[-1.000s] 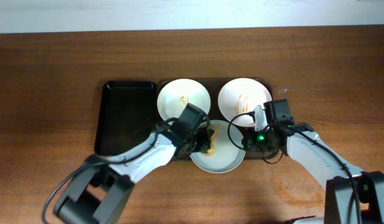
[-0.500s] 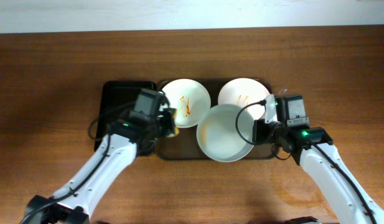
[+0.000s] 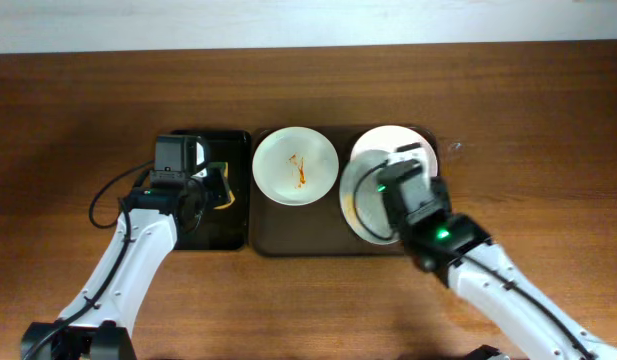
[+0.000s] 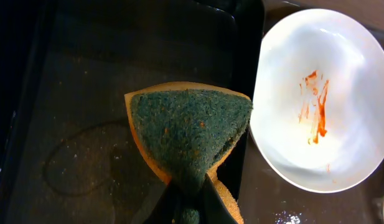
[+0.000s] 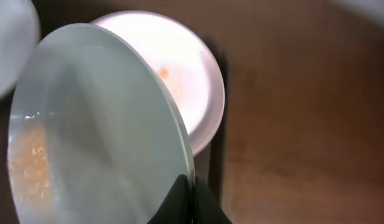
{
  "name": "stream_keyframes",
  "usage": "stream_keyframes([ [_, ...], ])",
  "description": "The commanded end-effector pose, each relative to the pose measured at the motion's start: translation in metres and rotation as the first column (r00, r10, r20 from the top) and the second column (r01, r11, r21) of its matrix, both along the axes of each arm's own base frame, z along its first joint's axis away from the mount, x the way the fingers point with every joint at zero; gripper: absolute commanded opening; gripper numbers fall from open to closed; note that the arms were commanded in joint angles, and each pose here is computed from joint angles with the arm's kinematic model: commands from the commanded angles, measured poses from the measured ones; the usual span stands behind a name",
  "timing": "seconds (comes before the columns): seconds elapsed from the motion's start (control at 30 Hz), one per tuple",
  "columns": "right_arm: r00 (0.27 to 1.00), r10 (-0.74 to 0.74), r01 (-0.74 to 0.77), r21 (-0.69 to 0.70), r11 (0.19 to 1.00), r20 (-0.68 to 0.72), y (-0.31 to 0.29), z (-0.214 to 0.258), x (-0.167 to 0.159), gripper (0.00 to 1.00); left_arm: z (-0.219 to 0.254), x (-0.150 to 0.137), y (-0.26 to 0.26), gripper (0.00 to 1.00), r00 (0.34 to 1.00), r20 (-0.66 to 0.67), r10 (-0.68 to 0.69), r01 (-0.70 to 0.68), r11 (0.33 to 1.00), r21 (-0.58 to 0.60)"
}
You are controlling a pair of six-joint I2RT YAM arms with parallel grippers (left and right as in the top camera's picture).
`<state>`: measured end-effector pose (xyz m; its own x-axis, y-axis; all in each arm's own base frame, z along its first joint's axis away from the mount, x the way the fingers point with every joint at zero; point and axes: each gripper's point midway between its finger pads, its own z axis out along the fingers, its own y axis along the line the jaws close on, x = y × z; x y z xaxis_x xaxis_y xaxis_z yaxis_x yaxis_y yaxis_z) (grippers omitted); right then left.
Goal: Clean dirty plates on tray and stack at the side
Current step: 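Lift the blue-green plate with the right gripper and set it right of tray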
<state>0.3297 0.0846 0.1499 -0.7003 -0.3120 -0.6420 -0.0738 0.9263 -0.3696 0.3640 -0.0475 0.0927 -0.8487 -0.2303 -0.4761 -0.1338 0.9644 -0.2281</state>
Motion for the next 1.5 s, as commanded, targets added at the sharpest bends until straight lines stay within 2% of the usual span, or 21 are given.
stream_keyframes([
  [0.0,0.975,-0.043,0.086,-0.193,0.977,0.218,0.003,0.052,0.000,0.04,0.004,0.000,0.006,0.00,1.000,0.014,-0.008,0.007,0.999,0.037],
  [0.13,0.936,-0.058,0.160,-0.273,0.949,0.347,0.009,0.079,-0.006,0.04,0.003,-0.001,0.007,0.00,1.000,0.010,-0.006,0.006,0.999,0.039],
  [0.33,0.923,-0.071,0.173,-0.242,0.955,0.377,0.012,0.084,-0.005,0.04,0.003,-0.001,0.007,0.00,1.000,0.011,-0.007,0.006,0.999,0.039],
  [0.47,0.938,-0.072,0.127,-0.143,0.982,0.340,0.018,0.072,0.002,0.04,0.003,-0.001,0.007,0.00,1.000,0.010,-0.006,0.006,0.999,0.039],
  [0.6,0.930,-0.219,0.213,0.051,0.976,0.294,-0.007,0.059,0.010,0.04,0.003,-0.001,0.007,0.00,1.000,0.010,-0.006,0.006,0.999,0.039],
  [0.7,0.915,-0.307,0.278,0.140,0.950,0.263,-0.041,0.060,0.017,0.04,0.003,-0.001,0.007,0.00,1.000,0.010,-0.007,0.006,0.999,0.039],
  [0.87,0.873,-0.471,0.423,0.279,0.862,0.131,-0.120,0.043,0.018,0.04,0.003,-0.002,0.007,0.00,1.000,0.003,-0.007,0.006,0.999,0.039],
  [0.93,0.813,-0.579,0.528,0.335,0.780,0.066,-0.159,0.031,0.008,0.04,0.003,-0.002,0.007,0.00,1.000,0.003,-0.007,0.006,0.999,0.039],
  [1.1,0.707,-0.697,0.673,0.413,0.614,-0.118,-0.224,-0.010,-0.011,0.04,0.003,-0.002,0.007,0.00,1.000,0.003,-0.007,0.006,0.999,0.039],
  [1.23,0.661,-0.708,0.729,0.434,0.529,-0.248,-0.244,-0.050,-0.017,0.04,0.003,-0.002,0.007,0.00,1.000,0.003,-0.007,0.007,0.999,0.038],
  [1.33,0.651,-0.693,0.744,0.436,0.506,-0.308,-0.244,-0.069,-0.017,0.04,0.003,-0.002,0.007,0.00,1.000,0.003,-0.007,0.007,0.999,0.038],
  [1.37,0.665,-0.684,0.734,0.436,0.521,-0.301,-0.244,-0.068,-0.015,0.11,0.003,-0.002,0.006,0.00,1.000,0.003,-0.007,0.007,0.999,0.037],
  [1.43,0.726,-0.633,0.672,0.473,0.570,-0.268,-0.238,-0.056,-0.005,0.40,0.003,-0.002,0.005,0.00,1.000,0.003,-0.010,0.010,0.999,0.032],
  [1.47,0.749,-0.615,0.640,0.507,0.577,-0.246,-0.234,-0.045,0.000,0.48,0.003,-0.002,0.005,0.00,1.000,0.003,-0.010,0.010,0.999,0.032],
])
